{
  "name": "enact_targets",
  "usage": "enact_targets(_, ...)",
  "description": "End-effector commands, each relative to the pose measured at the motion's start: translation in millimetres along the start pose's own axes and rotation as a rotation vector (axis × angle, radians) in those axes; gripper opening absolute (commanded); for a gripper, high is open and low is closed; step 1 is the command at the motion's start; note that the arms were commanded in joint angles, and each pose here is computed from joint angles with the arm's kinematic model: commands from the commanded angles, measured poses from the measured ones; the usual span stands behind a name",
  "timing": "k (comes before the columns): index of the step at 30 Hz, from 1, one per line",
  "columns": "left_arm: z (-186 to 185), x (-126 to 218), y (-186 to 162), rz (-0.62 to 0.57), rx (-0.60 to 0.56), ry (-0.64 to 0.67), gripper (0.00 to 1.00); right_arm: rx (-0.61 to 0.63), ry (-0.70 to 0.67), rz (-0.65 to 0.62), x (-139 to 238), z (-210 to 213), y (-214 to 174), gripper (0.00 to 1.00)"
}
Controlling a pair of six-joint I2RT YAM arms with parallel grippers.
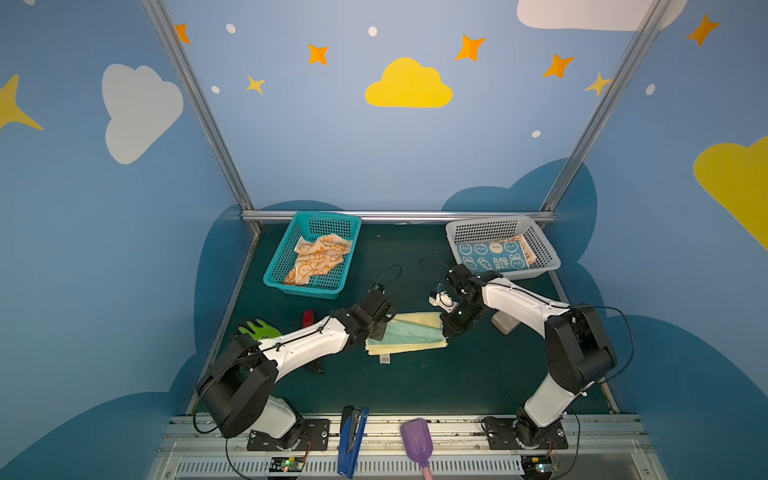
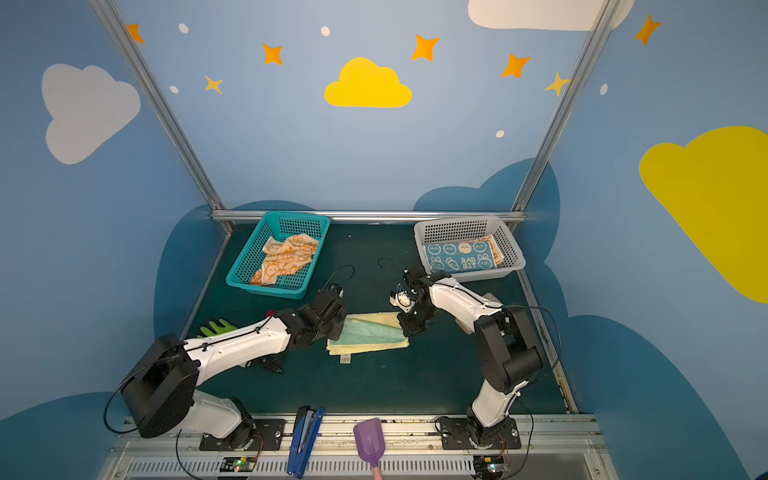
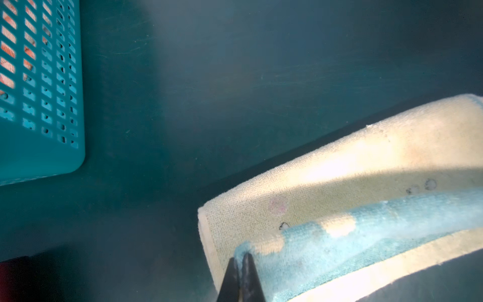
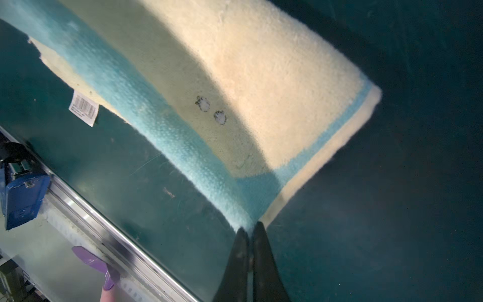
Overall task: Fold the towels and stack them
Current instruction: 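Roll the far edge toward the robot with both grippers, folding the towel again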
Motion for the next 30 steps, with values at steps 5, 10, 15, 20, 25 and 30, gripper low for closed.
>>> enact_targets(5, -2.3, -9.1, -20.4, 0.031, 0.01, 0.022, 0.11, -0.027, 0.005, 0.052, -0.6, 6.6, -8.2, 0.0)
enact_targets(10, -4.0, -11.1, -31.6, 0.026, 0.01, 0.028, 0.26, -0.02, 0.001, 0.089, -4.6, 10.8, -11.1, 0.09)
enact_targets(15, -3.9, -2.7, -42.3, 0.009, 0.001, 0.023, 0.45, -0.032, -0.001, 0.11, -4.3, 15.5, -16.8, 0.2)
enact_targets(20, -4.0, 14.8, -46.0, -0.049, 0.008, 0.002, 0.61, -0.068, -0.019, 0.084, 2.2, 16.4, -22.0, 0.26)
enact_targets(25, 2.6, 34.9, -44.2, -0.145, 0.034, -0.008, 0.67, -0.149, -0.099, -0.009, 16.8, 9.4, -16.2, 0.31)
enact_targets(30, 13.4, 50.7, -36.5, -0.23, 0.089, 0.018, 0.72, -0.258, -0.085, -0.139, 24.2, 4.0, -6.4, 0.91)
Point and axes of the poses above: each gripper's point midway between its finger pads, its own x axis back along the fingers, its own z axis along the line the jaws close on, y = z × x, the point moved 5 cm from there along x, back along the fingers, and after that the axes turned 6 degrees about -x, right-handed, at the moved point
